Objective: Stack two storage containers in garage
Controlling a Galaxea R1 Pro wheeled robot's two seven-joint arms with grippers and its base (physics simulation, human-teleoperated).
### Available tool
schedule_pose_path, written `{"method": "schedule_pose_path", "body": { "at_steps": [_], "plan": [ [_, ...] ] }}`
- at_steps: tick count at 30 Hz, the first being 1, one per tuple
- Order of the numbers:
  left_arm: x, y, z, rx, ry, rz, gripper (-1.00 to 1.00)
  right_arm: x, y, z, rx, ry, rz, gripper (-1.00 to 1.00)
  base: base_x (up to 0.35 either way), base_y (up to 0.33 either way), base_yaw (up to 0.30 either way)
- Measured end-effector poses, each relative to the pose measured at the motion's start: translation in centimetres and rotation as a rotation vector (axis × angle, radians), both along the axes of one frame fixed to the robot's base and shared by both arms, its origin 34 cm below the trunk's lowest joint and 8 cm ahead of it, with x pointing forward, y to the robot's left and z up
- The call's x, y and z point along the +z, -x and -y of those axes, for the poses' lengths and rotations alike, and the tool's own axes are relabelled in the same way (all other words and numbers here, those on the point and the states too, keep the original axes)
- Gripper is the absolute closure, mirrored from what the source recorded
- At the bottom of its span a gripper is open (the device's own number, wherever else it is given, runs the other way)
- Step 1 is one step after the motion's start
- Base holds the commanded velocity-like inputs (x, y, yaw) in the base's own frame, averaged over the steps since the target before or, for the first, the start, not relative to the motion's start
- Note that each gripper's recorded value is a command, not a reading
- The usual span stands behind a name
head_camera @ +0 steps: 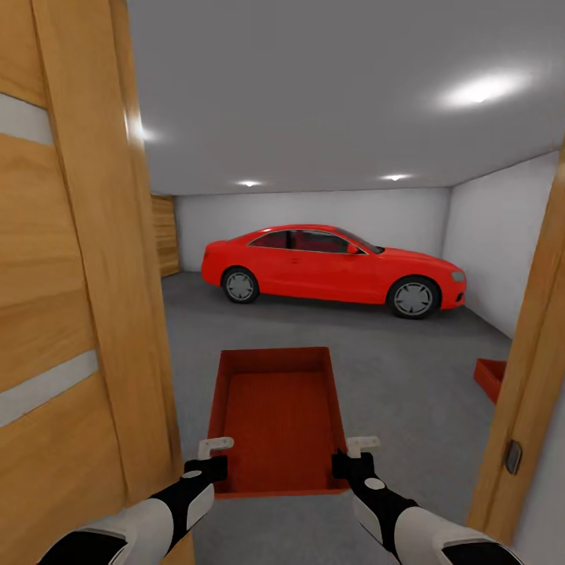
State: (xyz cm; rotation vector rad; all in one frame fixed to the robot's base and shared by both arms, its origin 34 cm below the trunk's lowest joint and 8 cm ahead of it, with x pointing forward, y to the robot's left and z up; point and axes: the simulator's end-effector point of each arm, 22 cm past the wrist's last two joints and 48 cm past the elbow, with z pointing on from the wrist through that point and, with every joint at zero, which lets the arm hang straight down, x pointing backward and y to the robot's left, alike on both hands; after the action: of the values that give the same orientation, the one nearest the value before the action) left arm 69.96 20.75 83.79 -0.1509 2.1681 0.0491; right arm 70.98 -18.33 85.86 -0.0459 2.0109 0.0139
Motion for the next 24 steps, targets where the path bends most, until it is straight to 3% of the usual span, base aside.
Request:
{"method": "schedule_pose_path", "body": {
  "at_steps": [11, 24],
  "plan": [
    [-0.01, -0.01, -0.02, 0.0, -0.001, 0.0, 1.0, -0.01, -0.01, -0.01, 0.0, 0.001, 0.0, 1.0, 0.27, 0.167, -0.243],
    [-0.03, -0.04, -0.02, 0.0, -0.001, 0.0, 1.0, -0.02, -0.04, -0.01, 0.0, 0.001, 0.001, 1.0, 0.013, 0.008, -0.222]
  ]
}}
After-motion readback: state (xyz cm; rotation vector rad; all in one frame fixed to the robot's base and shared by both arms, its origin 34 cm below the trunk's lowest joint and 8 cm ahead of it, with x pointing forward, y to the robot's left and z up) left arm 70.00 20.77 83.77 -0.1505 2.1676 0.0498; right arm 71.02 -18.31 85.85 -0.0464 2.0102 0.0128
